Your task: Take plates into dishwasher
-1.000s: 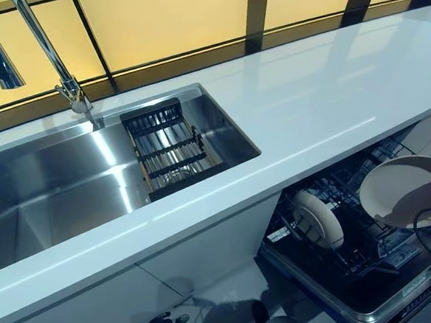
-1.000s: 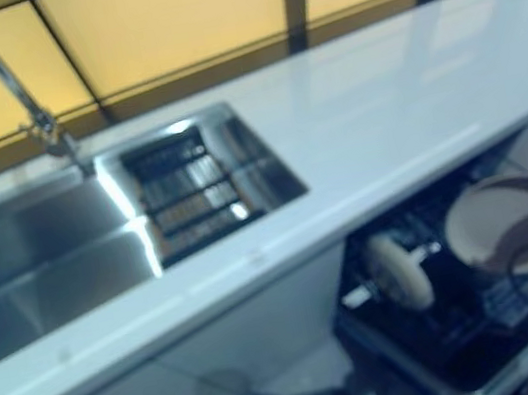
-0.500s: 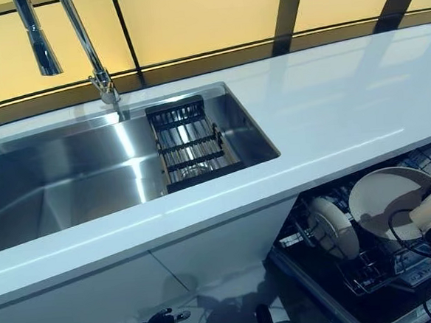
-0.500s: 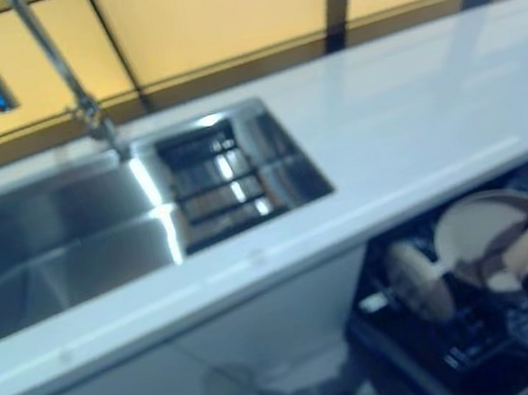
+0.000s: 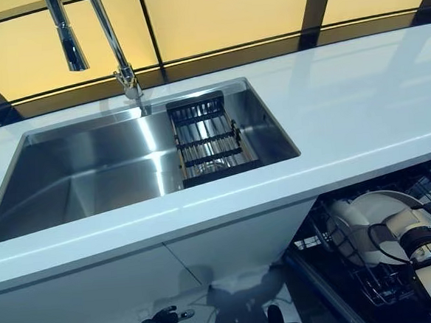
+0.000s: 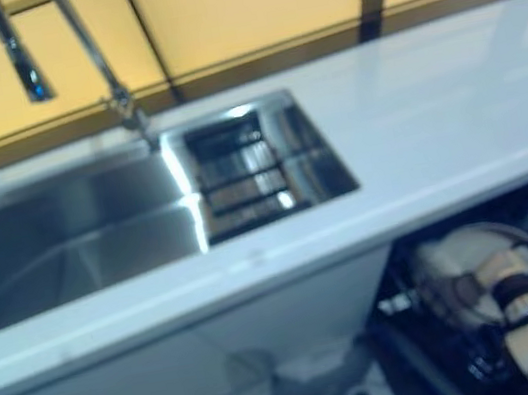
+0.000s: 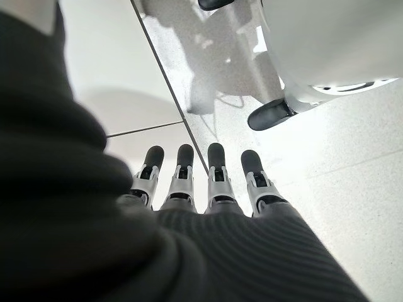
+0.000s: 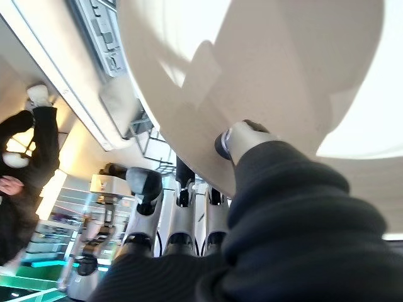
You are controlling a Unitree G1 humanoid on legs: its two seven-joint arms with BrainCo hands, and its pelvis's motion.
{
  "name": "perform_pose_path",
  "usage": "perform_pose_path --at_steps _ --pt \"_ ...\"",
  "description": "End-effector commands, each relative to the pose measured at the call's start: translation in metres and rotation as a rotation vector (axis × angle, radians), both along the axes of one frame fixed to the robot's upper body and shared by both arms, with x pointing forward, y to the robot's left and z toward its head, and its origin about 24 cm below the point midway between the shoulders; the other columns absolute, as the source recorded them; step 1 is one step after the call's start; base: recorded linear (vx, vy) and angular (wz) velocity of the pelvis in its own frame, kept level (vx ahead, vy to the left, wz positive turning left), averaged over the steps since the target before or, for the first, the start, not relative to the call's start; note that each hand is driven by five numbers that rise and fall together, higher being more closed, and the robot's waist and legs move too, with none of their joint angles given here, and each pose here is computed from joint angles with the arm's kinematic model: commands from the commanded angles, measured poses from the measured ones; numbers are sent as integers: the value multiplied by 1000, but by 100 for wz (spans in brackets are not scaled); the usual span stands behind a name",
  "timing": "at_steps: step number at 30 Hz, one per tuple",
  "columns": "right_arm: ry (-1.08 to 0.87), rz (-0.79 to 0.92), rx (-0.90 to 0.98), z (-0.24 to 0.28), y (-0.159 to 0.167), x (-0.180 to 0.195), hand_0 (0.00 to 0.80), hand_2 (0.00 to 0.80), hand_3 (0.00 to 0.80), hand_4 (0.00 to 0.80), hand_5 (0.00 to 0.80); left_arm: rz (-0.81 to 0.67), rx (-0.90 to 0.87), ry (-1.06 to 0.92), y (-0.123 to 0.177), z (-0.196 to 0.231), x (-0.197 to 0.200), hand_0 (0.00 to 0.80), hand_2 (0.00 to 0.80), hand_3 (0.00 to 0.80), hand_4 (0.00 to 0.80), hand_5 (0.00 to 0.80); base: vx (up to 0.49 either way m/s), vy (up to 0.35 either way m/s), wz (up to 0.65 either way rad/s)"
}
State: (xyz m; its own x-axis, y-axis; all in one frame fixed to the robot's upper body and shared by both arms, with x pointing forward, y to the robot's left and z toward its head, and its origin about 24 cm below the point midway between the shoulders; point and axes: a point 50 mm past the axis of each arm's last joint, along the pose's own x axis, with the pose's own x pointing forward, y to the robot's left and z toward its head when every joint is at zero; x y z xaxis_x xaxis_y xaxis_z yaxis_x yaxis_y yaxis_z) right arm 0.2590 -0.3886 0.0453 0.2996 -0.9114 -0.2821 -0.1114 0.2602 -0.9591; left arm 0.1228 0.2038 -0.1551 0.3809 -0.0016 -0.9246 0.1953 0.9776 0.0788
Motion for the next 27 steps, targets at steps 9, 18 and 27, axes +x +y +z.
perform_pose_path --at_steps 9,18,27 --pt "126 27 -35 7 9 15 800 800 800 800 800 -113 40 -33 8 12 27 0 0 0 0 0 -6 1 4" --pt "197 54 116 1 14 18 800 800 800 800 800 -132 43 -30 11 14 30 0 0 0 0 0 0 0 0" --pt "127 70 189 3 15 24 0 0 0 0 0 -130 65 -23 15 13 30 0 0 0 0 0 0 0 0"
